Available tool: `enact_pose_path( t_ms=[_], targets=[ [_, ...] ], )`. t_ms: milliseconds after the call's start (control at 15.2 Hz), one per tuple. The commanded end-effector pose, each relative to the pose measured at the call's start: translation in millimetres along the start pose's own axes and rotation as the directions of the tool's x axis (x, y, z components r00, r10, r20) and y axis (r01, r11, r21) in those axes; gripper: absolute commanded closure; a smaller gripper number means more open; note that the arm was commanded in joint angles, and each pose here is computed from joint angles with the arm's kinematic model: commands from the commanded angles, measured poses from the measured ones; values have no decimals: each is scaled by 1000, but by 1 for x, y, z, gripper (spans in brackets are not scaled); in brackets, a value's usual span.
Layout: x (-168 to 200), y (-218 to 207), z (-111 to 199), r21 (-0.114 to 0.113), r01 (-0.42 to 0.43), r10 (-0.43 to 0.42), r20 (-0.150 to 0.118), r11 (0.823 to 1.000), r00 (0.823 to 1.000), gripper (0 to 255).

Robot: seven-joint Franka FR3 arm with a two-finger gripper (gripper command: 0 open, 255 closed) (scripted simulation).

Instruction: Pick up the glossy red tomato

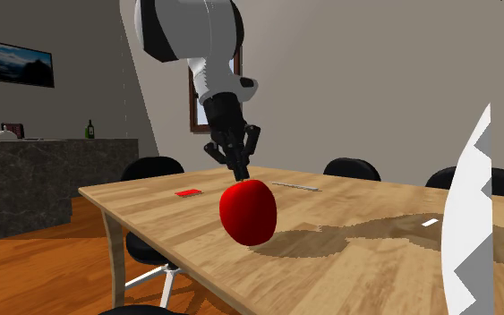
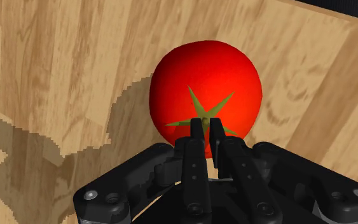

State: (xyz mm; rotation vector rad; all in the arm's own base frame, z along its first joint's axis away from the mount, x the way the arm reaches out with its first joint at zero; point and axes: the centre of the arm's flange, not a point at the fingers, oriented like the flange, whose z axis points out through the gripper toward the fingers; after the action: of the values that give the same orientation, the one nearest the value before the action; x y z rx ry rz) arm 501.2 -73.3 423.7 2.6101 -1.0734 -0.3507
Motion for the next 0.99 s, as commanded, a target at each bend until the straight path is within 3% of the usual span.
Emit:
enact_pose_path(
  t_ms=[0, 264, 924],
  targets=[
    [0, 0, 0, 0, 0, 0, 1, 1000, 1000, 255],
    [-1, 0, 0, 0, 0, 0, 1, 1000, 1000, 255],
    [-7, 19, -48, 0, 0, 0, 1, 1000, 1000, 255]
  ],
)
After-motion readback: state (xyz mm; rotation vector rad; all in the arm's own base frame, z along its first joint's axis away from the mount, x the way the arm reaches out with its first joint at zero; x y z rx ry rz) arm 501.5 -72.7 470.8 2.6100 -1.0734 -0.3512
